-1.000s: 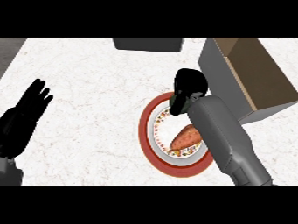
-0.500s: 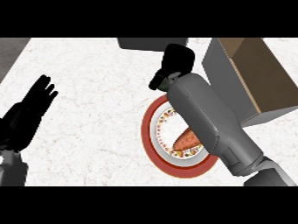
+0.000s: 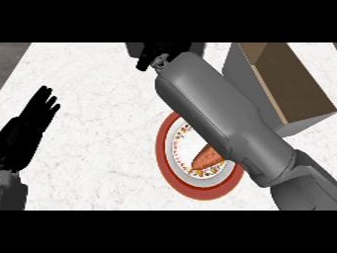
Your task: Pick the squash from the plate and place it in the cardboard box
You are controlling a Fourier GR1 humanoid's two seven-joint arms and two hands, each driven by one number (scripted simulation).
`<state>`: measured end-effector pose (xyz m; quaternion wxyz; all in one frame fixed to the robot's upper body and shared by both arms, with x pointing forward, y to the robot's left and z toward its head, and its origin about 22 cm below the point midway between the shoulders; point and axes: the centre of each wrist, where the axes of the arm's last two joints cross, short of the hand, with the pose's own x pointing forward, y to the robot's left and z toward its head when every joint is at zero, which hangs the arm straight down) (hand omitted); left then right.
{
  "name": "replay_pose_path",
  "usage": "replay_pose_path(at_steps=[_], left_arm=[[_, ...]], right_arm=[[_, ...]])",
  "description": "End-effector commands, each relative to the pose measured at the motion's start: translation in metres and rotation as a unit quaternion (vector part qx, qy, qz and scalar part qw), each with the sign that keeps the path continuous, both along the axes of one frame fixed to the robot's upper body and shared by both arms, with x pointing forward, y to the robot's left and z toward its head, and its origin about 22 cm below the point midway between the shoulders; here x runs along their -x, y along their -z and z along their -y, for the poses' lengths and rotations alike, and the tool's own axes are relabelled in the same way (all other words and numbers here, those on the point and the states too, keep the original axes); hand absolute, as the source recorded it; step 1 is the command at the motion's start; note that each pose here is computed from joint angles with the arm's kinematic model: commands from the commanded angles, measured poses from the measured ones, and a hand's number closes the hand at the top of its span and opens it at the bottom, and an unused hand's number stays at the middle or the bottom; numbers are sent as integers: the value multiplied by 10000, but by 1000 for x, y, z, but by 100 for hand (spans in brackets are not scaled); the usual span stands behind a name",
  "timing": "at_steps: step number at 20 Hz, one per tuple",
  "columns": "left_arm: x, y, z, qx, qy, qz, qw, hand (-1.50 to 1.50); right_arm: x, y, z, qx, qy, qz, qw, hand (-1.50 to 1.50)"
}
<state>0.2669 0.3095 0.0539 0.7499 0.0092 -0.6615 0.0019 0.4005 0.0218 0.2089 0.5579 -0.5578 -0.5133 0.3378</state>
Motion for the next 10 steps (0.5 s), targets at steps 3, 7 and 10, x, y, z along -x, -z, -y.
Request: replay_pose_path(at_steps=[3, 7, 10], left_arm=[[12, 0, -7, 3, -79, -26, 10000, 0], [17, -7, -16, 3, -109, -97, 9999, 0], [22, -4, -9, 40, -242, 19, 9997, 0]], right_arm=[[1, -40, -13, -295, 965, 640, 9928, 150], [-10, -65, 7, -167, 1398, 935, 9856, 150], [-28, -55, 49, -221, 1507, 871, 9845, 150]])
